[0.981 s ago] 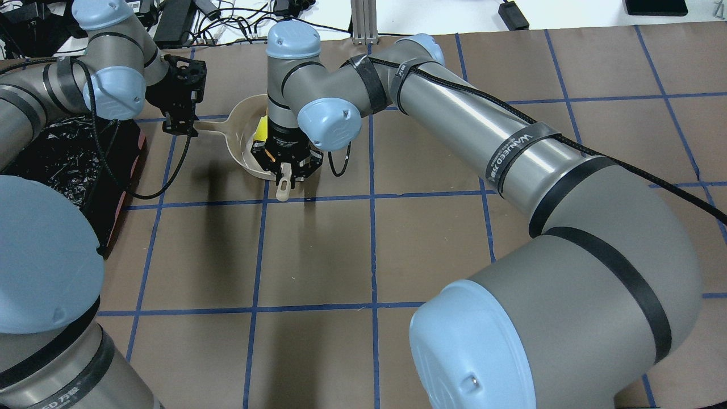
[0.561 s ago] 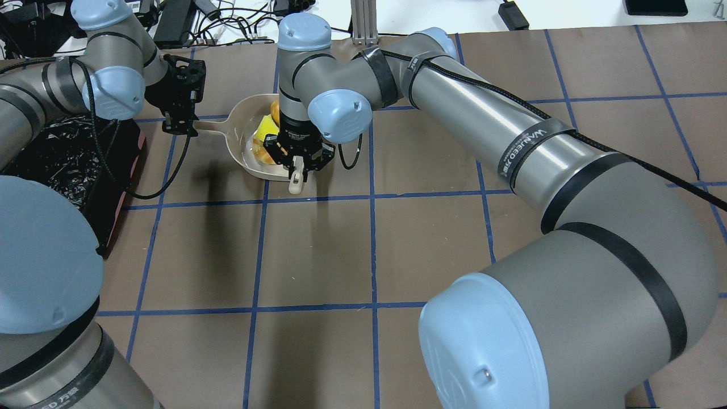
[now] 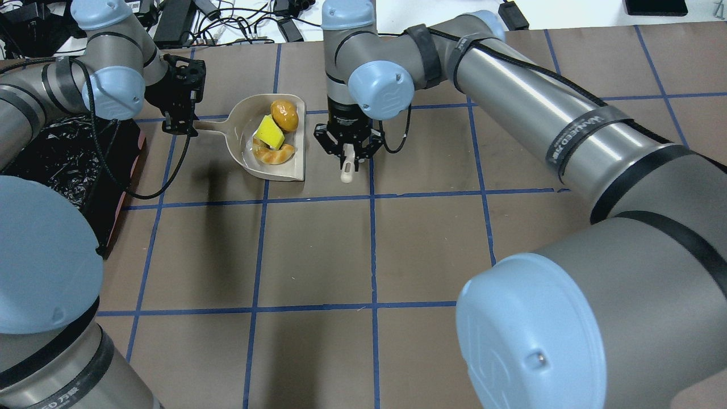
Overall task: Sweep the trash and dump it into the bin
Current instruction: 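Return the brush to its spot with the right gripper while the left lifts the dustpan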
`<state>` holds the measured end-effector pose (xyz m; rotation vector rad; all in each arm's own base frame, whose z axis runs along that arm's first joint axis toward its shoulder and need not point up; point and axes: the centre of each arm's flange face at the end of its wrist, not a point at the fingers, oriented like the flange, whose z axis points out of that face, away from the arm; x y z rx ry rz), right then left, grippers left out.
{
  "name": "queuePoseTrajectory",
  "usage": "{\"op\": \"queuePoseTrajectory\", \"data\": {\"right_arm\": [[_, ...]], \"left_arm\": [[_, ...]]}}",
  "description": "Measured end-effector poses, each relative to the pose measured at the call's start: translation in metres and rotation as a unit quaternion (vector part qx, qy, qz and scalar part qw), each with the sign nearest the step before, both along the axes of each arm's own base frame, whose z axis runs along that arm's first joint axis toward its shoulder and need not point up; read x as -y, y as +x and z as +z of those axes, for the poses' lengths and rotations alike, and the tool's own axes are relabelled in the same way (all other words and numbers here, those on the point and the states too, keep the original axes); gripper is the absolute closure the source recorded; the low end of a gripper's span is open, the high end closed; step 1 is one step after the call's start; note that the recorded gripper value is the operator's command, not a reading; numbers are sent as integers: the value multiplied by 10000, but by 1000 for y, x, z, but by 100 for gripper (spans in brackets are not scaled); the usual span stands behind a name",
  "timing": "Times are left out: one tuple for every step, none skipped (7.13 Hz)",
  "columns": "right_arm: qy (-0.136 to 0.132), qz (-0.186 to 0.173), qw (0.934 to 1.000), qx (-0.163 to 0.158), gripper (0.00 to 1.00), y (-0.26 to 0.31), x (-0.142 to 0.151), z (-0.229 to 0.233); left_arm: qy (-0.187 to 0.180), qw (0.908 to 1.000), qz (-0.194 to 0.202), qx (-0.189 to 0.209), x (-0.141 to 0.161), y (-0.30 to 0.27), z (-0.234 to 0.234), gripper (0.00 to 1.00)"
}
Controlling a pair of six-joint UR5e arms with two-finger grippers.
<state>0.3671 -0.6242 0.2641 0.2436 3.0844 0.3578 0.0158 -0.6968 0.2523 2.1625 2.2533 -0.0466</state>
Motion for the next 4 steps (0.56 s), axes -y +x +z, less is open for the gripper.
{"op": "queuePoseTrajectory", "data": {"right_arm": [[6,76,9999,-120,100,-48,4,11],[-25,177,9997,-152,100,-100,3,25],[-74,250,9996,-110,100,-153,-1,39],[-108,353,9993,-61,100,-203,-5,49]], "left_arm": [[-8,10000,3,-2,0,0,1,96],[-25,10000,7,-43,0,0,2,97],[-47,9999,17,-117,0,1,4,99],[-66,9998,43,-156,-1,4,6,100]]}}
